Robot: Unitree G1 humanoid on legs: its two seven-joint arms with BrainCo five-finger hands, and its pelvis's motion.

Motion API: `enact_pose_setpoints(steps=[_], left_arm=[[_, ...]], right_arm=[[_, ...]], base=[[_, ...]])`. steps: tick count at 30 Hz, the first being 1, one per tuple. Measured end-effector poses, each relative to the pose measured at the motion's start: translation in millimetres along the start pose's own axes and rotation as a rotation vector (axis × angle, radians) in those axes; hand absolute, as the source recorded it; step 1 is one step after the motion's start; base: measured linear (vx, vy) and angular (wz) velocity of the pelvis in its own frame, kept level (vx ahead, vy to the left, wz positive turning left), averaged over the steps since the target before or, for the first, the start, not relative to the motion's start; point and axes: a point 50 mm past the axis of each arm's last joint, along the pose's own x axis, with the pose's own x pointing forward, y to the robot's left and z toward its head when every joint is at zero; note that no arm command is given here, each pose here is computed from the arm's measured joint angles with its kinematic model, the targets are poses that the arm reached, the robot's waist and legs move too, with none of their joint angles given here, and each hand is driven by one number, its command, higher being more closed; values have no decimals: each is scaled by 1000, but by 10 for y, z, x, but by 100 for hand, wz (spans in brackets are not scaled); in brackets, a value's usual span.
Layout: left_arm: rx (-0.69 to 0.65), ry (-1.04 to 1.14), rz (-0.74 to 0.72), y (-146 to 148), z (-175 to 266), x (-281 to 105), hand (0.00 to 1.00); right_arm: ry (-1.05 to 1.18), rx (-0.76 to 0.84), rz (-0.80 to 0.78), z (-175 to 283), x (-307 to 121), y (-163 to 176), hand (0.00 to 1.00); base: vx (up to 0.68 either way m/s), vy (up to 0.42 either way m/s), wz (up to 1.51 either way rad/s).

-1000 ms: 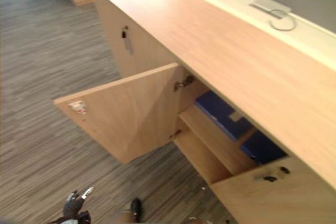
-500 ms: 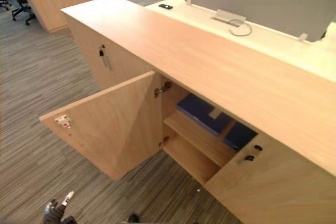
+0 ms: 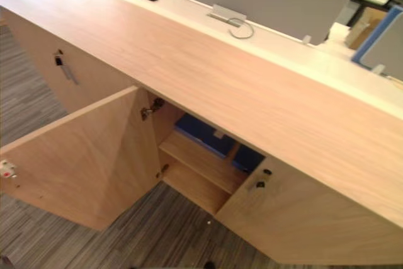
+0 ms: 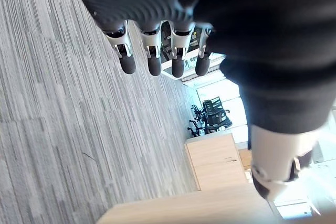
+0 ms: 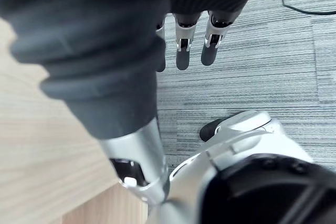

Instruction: Walk over to the cabinet, pick up the folder, carry it to the office cabinet, place the folder inside the office cabinet, then close the office cabinet door

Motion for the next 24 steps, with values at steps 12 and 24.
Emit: enact_pose_setpoints(steps=[12,24], left_arm=[[146,-77,-219,-615,191,-75,0],[57,0,-1108,-1554,-874,-2143,0]], right_arm=[[67,57,-31,-282,-79,-140,0],[43,-19,-28,-146,-37,-156,0]], base=[[-50,-12,11],[-128,40,29]])
